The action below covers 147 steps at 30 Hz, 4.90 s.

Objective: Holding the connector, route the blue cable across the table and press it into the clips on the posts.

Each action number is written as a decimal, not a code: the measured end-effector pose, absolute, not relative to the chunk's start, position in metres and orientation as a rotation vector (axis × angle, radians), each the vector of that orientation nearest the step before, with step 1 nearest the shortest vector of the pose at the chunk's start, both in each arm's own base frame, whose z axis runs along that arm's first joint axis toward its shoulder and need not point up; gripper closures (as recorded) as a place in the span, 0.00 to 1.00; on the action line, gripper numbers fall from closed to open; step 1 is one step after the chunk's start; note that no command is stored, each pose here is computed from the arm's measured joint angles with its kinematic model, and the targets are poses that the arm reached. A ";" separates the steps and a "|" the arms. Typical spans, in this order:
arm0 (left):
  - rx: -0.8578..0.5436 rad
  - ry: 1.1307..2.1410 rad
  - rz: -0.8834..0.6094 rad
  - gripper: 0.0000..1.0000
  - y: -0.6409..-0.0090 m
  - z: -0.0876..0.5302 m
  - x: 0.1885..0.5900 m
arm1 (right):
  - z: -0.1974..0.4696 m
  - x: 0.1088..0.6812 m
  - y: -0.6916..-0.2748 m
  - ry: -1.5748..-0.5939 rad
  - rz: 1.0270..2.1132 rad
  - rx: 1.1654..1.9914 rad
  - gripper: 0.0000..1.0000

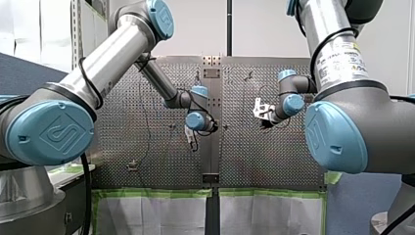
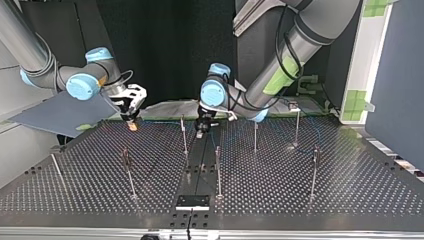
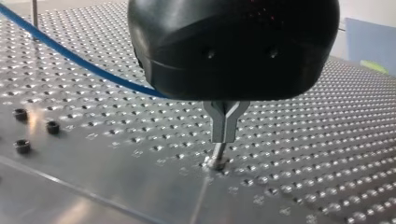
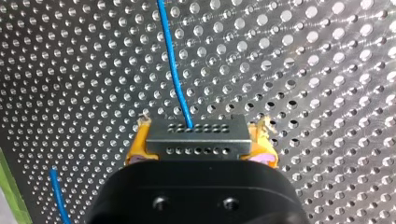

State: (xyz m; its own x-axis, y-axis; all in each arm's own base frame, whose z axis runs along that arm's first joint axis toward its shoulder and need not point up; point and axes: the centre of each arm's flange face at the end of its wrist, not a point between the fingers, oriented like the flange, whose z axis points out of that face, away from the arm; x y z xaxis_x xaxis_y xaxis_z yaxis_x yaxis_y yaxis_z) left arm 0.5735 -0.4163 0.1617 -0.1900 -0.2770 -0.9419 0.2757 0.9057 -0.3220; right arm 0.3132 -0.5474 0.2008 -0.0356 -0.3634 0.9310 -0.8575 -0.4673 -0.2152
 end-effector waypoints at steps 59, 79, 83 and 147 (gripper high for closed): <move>0.138 1.798 -0.285 0.00 -0.461 0.245 0.453 | 0.225 0.297 -0.582 -1.268 1.573 1.763 1.00; 0.078 1.815 -0.344 0.00 -0.542 0.210 0.422 | 0.225 0.295 -0.581 -1.281 1.566 1.771 1.00; 0.061 1.831 -0.319 0.00 -0.548 0.200 0.425 | 0.225 0.295 -0.581 -1.283 1.565 1.773 1.00; -0.100 1.707 -0.263 1.00 -0.621 0.156 0.517 | 0.224 0.300 -0.576 -1.272 1.579 1.811 1.00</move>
